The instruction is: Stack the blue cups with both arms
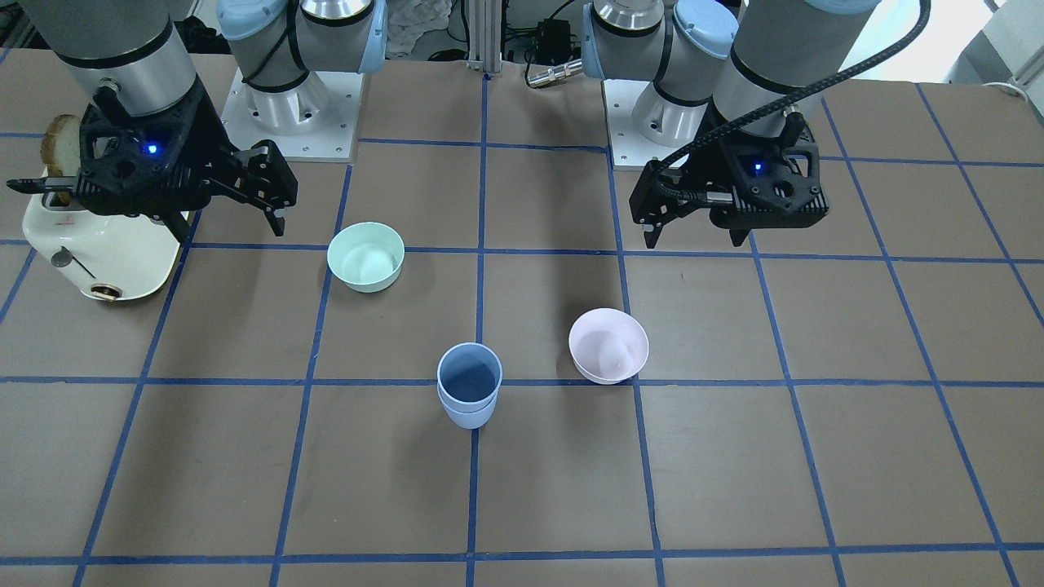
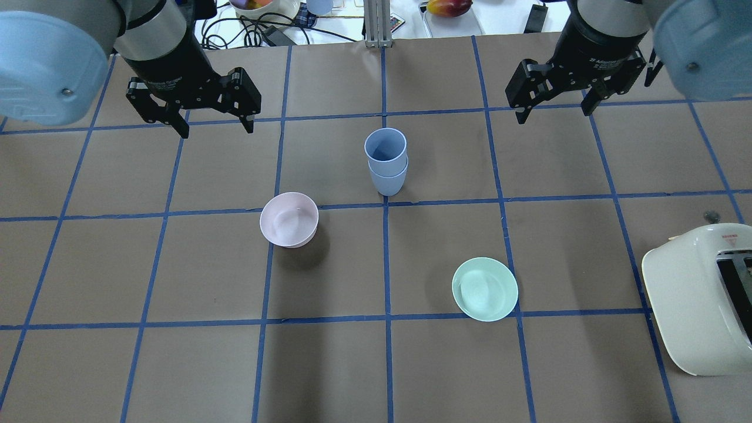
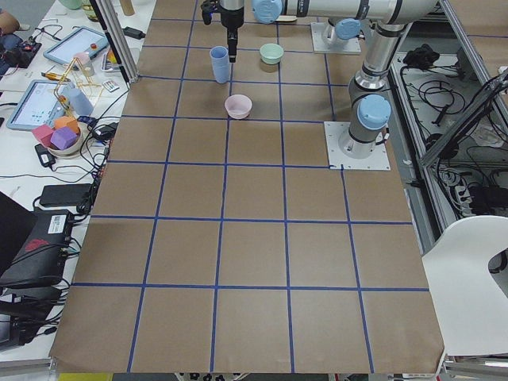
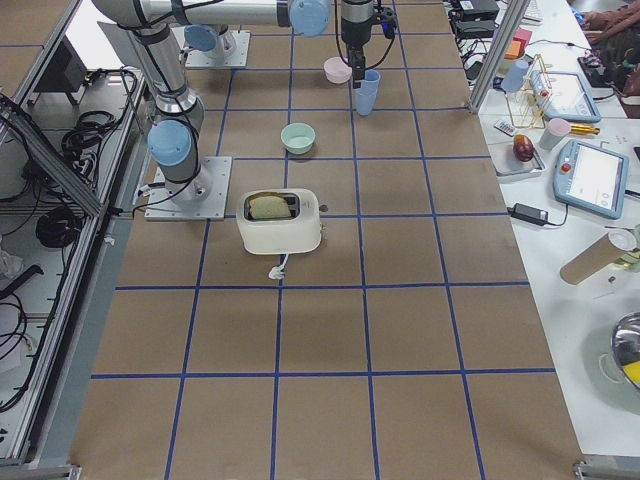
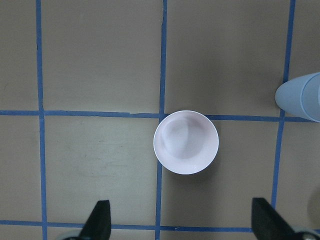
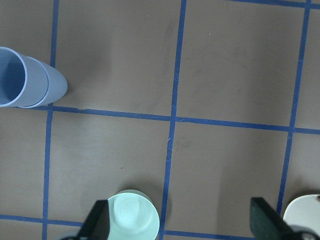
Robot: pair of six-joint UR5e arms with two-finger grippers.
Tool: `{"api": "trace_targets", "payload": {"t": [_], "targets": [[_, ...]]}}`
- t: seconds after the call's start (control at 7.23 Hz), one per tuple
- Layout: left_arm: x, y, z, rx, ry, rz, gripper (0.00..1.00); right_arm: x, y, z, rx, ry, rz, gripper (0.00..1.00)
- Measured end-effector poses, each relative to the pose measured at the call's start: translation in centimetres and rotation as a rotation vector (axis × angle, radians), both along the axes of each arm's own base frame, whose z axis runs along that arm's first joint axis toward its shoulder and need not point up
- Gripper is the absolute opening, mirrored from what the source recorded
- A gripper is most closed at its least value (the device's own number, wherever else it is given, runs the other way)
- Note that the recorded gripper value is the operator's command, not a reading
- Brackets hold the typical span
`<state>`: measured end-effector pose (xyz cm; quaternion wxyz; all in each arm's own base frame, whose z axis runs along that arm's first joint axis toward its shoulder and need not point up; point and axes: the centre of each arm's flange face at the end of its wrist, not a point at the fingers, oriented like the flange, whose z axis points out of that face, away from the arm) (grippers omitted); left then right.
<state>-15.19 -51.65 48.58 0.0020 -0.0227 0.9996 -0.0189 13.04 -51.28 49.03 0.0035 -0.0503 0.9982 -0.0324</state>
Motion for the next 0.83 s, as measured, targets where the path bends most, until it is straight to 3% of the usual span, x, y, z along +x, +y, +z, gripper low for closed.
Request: {"api": "trace_targets", "payload": {"t": [0.83], "targets": [[0.0,0.0,0.0,0.0,-0.001,0.0,1.0,0.05,-0.13,-0.7,0.008,-0.002,-0.002,1.0]]}}
